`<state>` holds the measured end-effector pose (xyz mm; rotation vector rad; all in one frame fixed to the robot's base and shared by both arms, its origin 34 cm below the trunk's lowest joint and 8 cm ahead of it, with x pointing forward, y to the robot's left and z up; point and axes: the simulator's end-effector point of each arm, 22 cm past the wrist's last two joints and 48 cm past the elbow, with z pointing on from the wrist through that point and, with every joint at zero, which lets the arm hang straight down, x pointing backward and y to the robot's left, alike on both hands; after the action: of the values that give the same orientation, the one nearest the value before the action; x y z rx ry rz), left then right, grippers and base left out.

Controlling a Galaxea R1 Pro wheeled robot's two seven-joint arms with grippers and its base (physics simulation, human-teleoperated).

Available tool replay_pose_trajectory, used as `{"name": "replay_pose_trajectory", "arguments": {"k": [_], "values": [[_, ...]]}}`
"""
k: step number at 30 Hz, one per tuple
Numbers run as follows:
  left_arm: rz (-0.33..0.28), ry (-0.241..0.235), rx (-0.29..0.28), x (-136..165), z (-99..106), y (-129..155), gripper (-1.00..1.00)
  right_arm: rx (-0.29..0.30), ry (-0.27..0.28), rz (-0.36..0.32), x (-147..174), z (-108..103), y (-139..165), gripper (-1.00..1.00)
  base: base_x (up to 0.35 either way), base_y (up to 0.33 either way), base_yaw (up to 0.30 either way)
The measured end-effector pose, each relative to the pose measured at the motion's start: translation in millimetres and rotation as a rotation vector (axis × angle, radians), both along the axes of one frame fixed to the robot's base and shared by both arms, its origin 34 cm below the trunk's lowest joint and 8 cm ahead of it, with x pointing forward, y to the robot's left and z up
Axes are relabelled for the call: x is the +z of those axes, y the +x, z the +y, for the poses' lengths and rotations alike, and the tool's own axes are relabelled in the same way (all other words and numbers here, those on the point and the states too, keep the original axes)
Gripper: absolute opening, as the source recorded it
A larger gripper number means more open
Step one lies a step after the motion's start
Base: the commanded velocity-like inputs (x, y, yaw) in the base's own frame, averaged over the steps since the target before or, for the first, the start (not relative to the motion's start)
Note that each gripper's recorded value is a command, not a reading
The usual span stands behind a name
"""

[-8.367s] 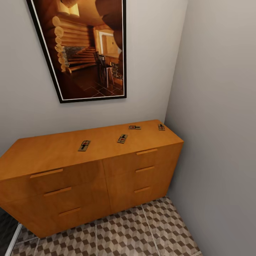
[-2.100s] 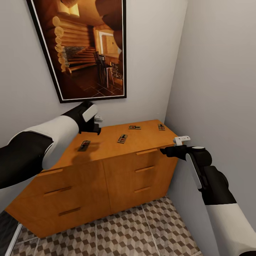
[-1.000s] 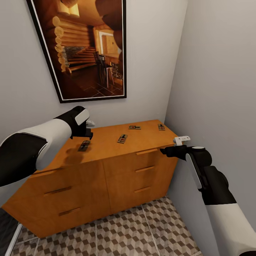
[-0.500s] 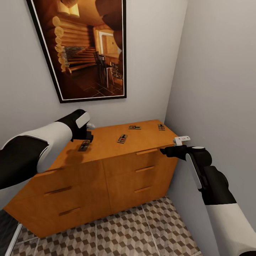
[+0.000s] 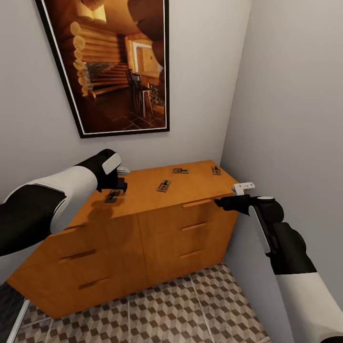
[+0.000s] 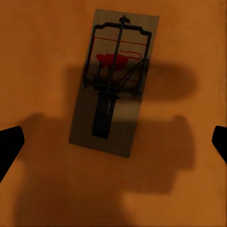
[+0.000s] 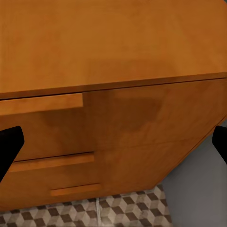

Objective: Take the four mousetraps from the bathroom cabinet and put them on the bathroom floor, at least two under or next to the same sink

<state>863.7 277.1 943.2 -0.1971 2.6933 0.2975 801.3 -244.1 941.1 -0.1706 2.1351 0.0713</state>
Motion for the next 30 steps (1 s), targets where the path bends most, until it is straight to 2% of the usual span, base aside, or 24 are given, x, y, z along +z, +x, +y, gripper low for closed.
{"name": "replay_pose_trajectory", "arguments": {"k": [14, 20, 30], "values": [[0.002, -0.05, -0.015, -14, -6, -1, 1.0, 0.0, 0.0, 0.0, 0, 0, 0, 1.0, 0.0, 0.0, 0.0], [0.008, -0.052, 0.001, -22, 7, -4, 1.0, 0.0, 0.0, 0.0, 0, 0, 0, 1.0, 0.0, 0.0, 0.0], [0.008, -0.044, 0.047, -24, 40, -7, 1.0, 0.0, 0.0, 0.0, 0, 0, 0, 1.0, 0.0, 0.0, 0.0]]}}
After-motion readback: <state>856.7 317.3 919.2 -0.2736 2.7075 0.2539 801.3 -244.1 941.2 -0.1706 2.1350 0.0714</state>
